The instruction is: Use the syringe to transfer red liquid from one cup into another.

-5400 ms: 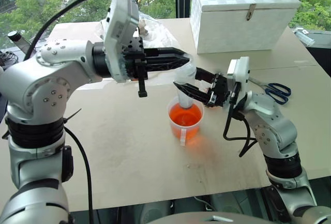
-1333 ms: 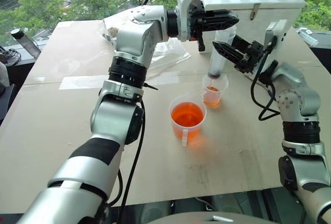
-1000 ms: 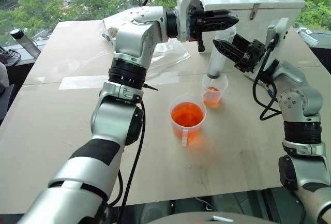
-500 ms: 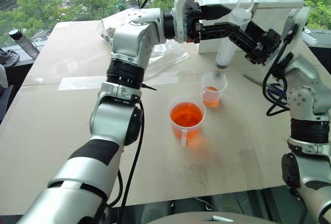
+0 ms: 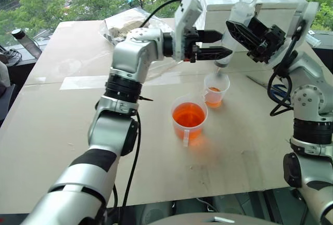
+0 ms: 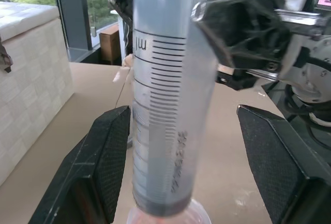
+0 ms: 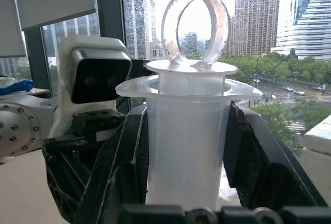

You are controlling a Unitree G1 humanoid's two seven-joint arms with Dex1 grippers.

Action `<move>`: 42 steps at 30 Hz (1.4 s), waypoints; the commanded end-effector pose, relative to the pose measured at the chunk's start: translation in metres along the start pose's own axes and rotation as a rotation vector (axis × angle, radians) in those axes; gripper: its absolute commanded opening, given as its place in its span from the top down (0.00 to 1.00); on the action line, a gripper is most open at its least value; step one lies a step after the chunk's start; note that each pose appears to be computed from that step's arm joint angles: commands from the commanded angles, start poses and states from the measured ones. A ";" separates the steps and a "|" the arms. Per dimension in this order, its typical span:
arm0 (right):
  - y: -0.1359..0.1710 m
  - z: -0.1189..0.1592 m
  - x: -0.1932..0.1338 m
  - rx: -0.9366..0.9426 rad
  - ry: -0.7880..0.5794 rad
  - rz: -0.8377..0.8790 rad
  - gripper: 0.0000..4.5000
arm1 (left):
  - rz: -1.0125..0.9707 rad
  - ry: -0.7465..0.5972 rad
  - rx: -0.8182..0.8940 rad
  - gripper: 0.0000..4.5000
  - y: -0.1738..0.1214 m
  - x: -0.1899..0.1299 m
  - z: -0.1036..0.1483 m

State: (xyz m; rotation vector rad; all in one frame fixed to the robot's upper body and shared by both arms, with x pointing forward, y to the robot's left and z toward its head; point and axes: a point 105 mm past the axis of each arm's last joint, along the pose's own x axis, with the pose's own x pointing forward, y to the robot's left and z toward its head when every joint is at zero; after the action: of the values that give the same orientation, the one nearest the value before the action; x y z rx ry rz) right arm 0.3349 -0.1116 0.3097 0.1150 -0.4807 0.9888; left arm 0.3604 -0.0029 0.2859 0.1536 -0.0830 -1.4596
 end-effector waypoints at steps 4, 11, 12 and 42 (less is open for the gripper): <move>0.015 0.018 0.004 -0.010 -0.044 0.050 0.66 | 0.008 -0.006 0.034 0.43 0.001 0.012 -0.001; 0.012 0.017 0.001 -0.019 -0.016 0.034 0.17 | 0.040 -0.032 0.058 0.67 0.007 0.011 0.007; 0.011 0.018 0.000 -0.019 -0.014 0.029 0.09 | 0.052 -0.038 0.067 0.67 0.008 0.009 0.009; 0.022 -0.070 -0.141 0.071 0.667 0.096 0.00 | 1.099 0.600 -0.546 0.56 -0.092 -0.255 -0.134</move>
State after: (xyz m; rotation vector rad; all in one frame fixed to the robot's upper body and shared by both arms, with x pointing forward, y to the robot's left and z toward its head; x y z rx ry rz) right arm 0.2875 -0.1914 0.1904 -0.0423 0.1704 1.0130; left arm 0.2669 0.2492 0.1488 0.0385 0.6458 -0.2840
